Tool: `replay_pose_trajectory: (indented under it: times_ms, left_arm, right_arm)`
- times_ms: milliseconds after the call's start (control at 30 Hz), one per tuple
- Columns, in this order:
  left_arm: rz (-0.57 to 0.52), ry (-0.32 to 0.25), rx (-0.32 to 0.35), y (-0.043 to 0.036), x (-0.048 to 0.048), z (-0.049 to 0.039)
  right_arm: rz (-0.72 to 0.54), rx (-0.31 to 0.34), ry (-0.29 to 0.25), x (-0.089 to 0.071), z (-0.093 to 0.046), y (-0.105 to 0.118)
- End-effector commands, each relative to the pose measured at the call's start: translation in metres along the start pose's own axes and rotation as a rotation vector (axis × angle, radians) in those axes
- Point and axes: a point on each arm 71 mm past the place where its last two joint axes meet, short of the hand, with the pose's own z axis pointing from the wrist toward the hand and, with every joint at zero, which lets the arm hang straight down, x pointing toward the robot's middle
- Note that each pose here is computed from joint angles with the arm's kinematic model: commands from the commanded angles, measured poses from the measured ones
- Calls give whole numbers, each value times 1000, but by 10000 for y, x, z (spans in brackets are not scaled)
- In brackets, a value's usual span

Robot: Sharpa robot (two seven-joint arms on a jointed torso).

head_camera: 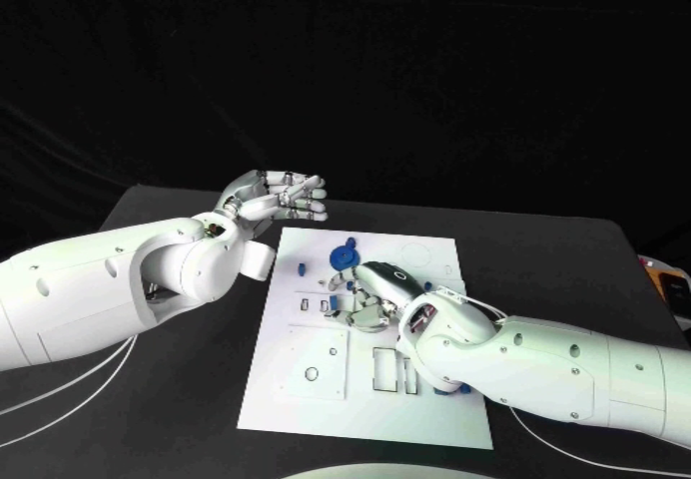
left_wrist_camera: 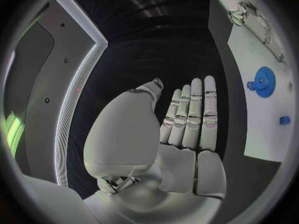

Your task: Assemble the parts on the task board

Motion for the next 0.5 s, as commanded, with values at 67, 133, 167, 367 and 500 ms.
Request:
replay_pose_trajectory:
  times_ms: [67, 133, 167, 367, 500]
  left_arm:
    - [102, 43, -23, 23, -2, 17]
    - [158, 56, -42, 42, -20, 29]
    - [185, 61, -49, 51, -28, 35]
    - [390, 106, -103, 117, -51, 82]
    - [503, 135, -195, 200, -68, 112]
  right_arm:
    - [42, -52, -103, -153, -85, 23]
    - [67, -75, -119, -242, -117, 17]
    - [88, -89, -123, -306, -140, 5]
    - [220, -88, -145, -674, -289, -155]
    - [311, -15, -181, -962, -396, -341]
